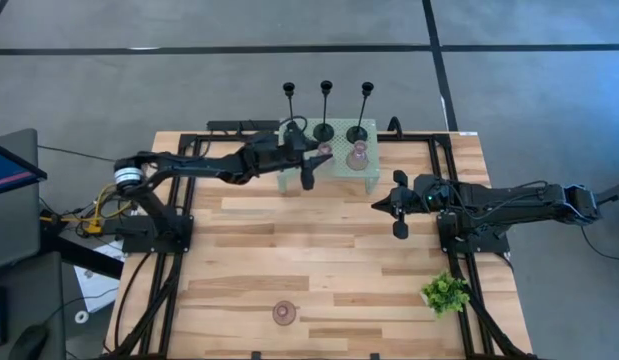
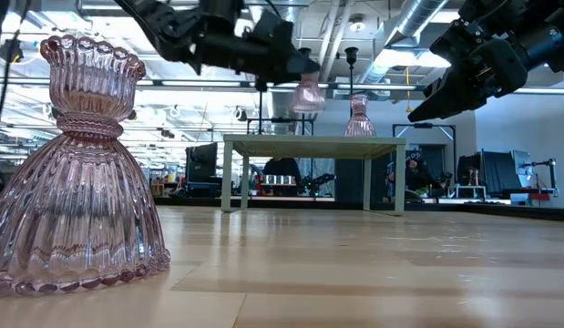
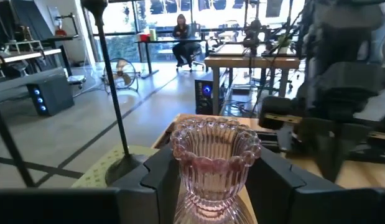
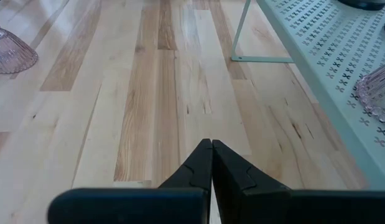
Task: Pick & Place candle stick holders
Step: Put the top purple vase candle holder on the shelf
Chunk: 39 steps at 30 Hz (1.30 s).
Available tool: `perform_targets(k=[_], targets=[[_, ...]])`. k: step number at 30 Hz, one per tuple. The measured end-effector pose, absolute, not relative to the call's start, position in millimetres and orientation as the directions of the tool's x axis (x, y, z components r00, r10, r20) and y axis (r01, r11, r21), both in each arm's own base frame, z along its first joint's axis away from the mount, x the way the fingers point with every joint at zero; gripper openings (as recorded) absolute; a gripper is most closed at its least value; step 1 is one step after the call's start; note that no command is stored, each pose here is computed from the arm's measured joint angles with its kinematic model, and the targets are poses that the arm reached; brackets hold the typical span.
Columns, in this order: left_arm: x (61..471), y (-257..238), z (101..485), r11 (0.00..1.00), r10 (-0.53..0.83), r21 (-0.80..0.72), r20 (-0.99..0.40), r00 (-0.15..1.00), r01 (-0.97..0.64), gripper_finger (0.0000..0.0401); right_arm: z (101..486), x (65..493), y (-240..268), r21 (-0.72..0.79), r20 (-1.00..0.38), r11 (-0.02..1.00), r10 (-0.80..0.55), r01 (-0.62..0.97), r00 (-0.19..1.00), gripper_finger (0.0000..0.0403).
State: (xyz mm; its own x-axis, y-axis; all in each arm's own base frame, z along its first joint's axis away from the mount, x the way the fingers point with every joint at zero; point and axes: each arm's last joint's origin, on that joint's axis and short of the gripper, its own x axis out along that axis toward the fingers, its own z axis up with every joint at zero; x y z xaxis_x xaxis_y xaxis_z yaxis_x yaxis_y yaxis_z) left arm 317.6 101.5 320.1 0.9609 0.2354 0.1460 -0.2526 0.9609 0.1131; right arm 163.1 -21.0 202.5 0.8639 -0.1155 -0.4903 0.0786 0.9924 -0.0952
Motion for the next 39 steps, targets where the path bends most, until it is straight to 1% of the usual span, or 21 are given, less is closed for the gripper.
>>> perform_targets(k=[6,9,14,19,28,39], targets=[[342,114,311,0.960,0.247,0.108,0.119,0.962,-0.260,0.0157,202,163,-21,-0.095,-0.493,0.992,-0.116,0.079,0.862,0.0000],[347,120,306,0.957,0.260,0.104,0.102,0.960,-0.270,0.0158,202,163,-21,-0.095,-0.494,0.992,-0.116,0.080,0.862,0.0000],[346,130,302,0.953,0.286,0.075,0.092,0.954,-0.293,0.0152,202,163,-21,-0.099,-0.494,0.992,-0.116,0.077,0.862,0.0000],[344,135,302,0.948,0.303,0.068,0.091,0.949,-0.310,0.0156,202,163,-21,-0.100,-0.494,0.992,-0.116,0.077,0.862,0.0000],[351,137,288,0.953,0.299,0.045,0.047,0.953,-0.301,0.0154,202,163,-21,-0.102,-0.494,0.992,-0.116,0.076,0.862,0.0000],[349,137,290,0.953,0.301,0.025,0.046,0.953,-0.302,0.0156,202,163,-21,-0.102,-0.494,0.992,-0.116,0.075,0.862,0.0000]])
